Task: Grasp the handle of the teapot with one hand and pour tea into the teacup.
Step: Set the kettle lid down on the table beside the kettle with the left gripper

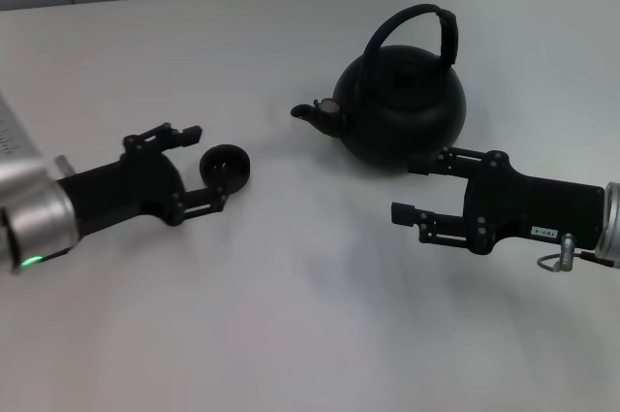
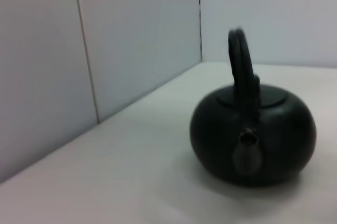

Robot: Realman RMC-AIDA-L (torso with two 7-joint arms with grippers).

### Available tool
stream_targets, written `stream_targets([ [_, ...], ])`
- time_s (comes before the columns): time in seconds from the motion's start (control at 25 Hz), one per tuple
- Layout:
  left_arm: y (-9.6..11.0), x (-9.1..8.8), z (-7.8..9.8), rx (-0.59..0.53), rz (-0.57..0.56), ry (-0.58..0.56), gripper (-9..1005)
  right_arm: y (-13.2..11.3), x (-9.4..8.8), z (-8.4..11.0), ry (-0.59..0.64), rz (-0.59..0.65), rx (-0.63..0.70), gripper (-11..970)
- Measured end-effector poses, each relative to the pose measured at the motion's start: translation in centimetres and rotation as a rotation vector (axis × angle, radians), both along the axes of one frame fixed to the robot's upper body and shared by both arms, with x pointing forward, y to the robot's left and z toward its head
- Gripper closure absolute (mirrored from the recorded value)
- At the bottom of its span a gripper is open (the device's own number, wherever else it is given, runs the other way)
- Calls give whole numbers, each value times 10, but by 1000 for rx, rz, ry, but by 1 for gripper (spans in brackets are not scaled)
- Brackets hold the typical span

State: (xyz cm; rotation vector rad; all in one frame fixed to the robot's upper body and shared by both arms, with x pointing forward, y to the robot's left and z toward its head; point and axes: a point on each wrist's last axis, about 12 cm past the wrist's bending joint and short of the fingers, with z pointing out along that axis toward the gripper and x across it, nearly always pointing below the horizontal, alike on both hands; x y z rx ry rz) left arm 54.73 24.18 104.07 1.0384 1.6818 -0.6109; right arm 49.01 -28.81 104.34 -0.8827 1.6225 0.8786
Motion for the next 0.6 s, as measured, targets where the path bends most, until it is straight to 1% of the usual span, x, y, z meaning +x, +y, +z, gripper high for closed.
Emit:
stream_targets([
  [0.08, 11, -5, 5, -18, 10, -14, 171, 0, 0, 0, -1, 0, 0, 259],
  [0.2, 41, -16, 15, -53, 30, -19, 171, 0, 1, 0, 0, -1, -1, 258],
  [0.28, 62, -23, 20, -72, 41, -3, 172, 0, 0, 0, 0, -3, -2, 258],
  [0.32, 82, -31, 24, -95, 52, 17, 172, -1, 0, -1, 1, -5, -1, 258],
  [0.36, 82, -31, 24, -95, 52, 17, 172, -1, 0, -1, 1, -5, -1, 258],
  [0.4, 101, -42, 29, -121, 57, 26, 172, -1, -1, -1, 2, -7, -1, 258],
  [0.44, 101, -42, 29, -121, 57, 26, 172, -1, -1, -1, 2, -7, -1, 258],
  [0.52, 124, -59, 35, -147, 70, 23, 171, -2, -1, -1, 4, -10, 0, 258],
  [0.56, 124, -59, 35, -147, 70, 23, 171, -2, -1, -1, 4, -10, 0, 258],
  [0.6, 130, -64, 37, -154, 70, 24, 171, -2, -2, -1, 5, -11, 0, 258],
])
